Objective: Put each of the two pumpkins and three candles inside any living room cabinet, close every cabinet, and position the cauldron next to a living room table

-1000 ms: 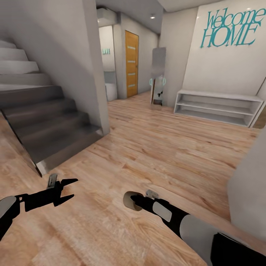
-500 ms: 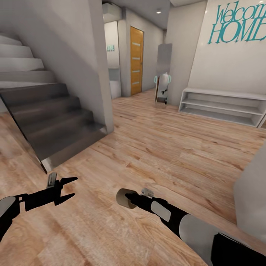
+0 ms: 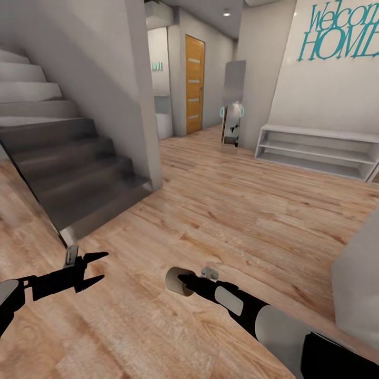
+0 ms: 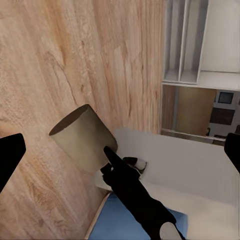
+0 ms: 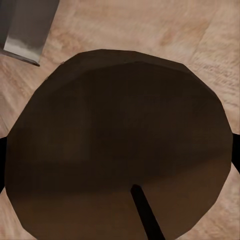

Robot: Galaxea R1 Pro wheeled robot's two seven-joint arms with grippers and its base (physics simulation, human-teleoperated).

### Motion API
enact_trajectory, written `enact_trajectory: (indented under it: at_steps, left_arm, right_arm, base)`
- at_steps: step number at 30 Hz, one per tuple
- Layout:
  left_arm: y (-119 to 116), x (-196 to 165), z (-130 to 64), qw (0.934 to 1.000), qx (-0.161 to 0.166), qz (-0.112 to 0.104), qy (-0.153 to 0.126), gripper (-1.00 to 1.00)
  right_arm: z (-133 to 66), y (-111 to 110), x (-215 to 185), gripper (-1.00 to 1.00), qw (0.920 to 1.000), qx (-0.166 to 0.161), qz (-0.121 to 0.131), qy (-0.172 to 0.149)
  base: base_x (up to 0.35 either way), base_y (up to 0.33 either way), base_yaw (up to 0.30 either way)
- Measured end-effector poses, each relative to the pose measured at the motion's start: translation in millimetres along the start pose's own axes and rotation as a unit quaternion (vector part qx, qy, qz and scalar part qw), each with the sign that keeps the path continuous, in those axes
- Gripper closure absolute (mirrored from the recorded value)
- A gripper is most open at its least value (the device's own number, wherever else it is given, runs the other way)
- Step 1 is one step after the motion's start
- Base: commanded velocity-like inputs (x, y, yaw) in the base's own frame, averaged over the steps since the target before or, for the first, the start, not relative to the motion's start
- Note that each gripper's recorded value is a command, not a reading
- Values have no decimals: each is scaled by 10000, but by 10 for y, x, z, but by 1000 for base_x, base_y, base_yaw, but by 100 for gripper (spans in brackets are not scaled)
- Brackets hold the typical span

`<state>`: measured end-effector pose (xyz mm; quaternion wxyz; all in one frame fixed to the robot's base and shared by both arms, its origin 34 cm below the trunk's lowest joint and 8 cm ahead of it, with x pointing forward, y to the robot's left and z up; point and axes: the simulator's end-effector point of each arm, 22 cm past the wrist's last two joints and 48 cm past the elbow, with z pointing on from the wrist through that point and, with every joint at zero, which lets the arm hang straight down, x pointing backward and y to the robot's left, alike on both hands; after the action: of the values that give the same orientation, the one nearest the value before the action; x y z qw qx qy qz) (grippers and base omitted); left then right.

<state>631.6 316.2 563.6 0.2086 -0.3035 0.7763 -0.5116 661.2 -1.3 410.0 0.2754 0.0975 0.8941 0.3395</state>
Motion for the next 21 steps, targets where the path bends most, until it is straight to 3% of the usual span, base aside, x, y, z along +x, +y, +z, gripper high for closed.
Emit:
enact_trajectory:
  at_steps: [8, 11, 21]
  left_arm:
    - [-129, -99, -106, 9999, -12, -105, -55, -100]
    - [-158, -135, -142, 9998, -10, -196, -79, -100]
    - [-370, -175, -196, 9997, -3, -215, -77, -100]
  right_arm:
    - [-85, 113, -142, 100, 10000, 5, -4, -67]
    - [-118, 151, -269, 100, 9997, 31, -20, -262]
    - [-223, 318, -423, 100, 9995, -5, -30, -317]
  base:
    - [0, 0, 0]
    - [0, 0, 0]
    - [0, 0, 0]
